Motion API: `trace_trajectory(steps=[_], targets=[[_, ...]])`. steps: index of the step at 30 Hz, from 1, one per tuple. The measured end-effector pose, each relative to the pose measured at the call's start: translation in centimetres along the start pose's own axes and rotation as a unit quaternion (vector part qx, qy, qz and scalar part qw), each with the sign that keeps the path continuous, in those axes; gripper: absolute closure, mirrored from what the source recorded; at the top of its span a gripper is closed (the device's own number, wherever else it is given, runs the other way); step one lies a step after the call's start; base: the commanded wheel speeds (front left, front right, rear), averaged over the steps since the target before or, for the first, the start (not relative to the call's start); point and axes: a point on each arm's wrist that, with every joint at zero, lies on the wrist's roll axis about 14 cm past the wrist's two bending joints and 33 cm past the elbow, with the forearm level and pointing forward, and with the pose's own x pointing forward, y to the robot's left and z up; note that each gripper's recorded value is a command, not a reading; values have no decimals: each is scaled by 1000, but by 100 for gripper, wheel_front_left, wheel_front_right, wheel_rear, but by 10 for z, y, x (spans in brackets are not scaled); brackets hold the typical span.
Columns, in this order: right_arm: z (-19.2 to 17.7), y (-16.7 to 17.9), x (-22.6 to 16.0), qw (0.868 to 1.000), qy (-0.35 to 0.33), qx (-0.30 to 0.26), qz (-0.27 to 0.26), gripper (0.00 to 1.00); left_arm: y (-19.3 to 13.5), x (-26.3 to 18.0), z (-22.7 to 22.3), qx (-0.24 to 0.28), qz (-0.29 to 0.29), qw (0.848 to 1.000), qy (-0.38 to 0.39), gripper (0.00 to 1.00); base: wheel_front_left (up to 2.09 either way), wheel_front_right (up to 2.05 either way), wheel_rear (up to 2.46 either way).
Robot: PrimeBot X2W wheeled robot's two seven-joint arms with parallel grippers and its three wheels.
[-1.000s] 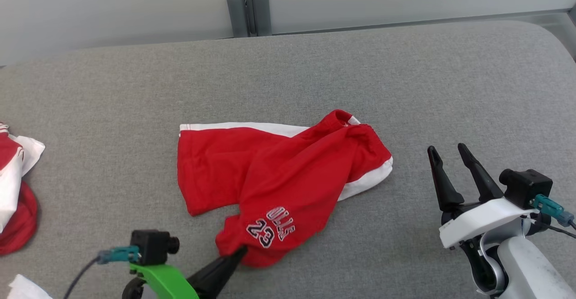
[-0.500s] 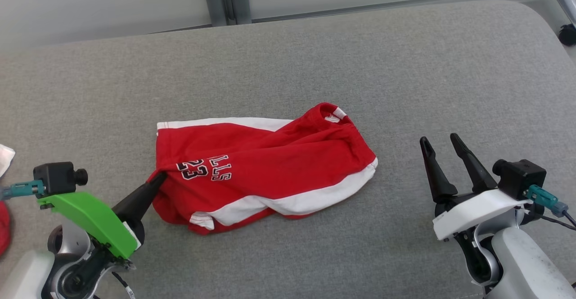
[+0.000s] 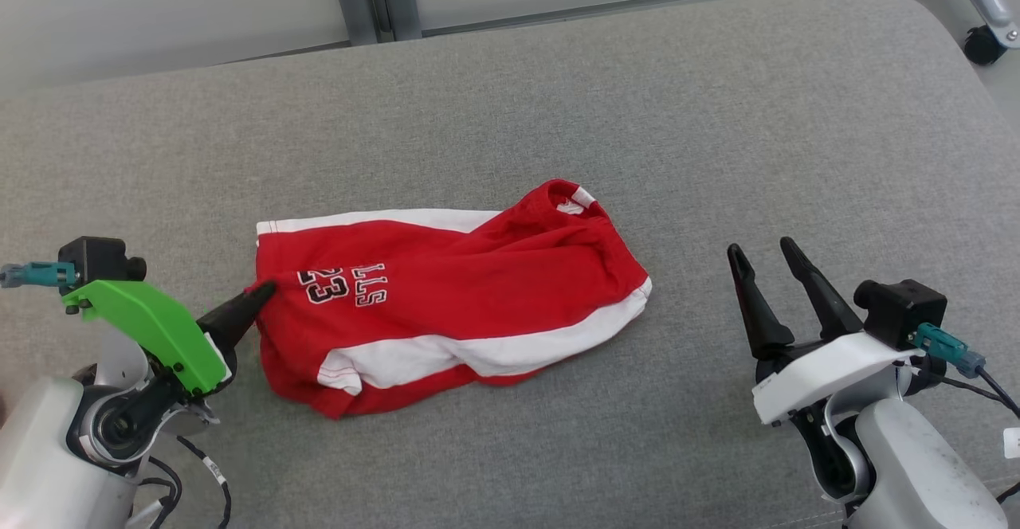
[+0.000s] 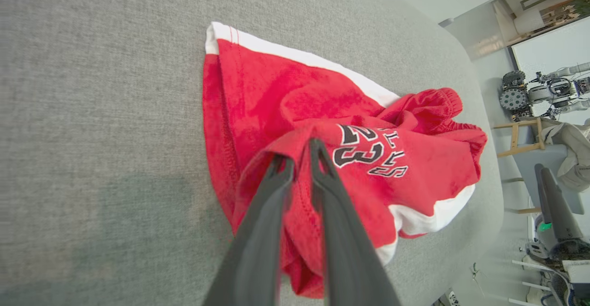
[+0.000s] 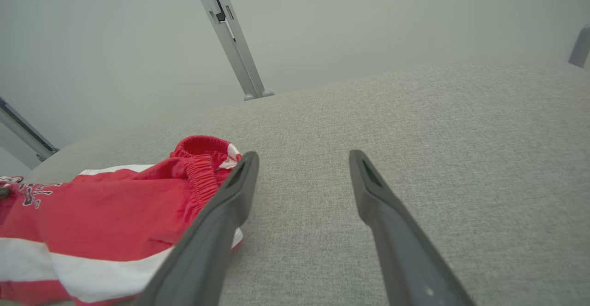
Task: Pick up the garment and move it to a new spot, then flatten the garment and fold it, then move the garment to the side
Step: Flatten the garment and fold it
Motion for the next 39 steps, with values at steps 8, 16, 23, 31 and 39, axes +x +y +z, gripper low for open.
trace_trajectory(steps=[8,16,23,31,39], targets=[[10,6,-12,1000,-15,4,2,0,-20,-31,43,88,-7,989,-117,0,0,0,0],[26,17,-25,999,-46,11,10,0,-34,-76,54,158,14,948,-277,0,0,0,0],[44,17,-38,997,-83,-6,-2,0,-45,-107,48,212,51,904,-369,0,0,0,0],[61,28,-47,993,-113,-41,7,0,-43,-120,31,238,100,881,-397,0,0,0,0],[60,27,-53,992,-113,-56,4,0,-40,-119,15,235,110,880,-398,0,0,0,0]])
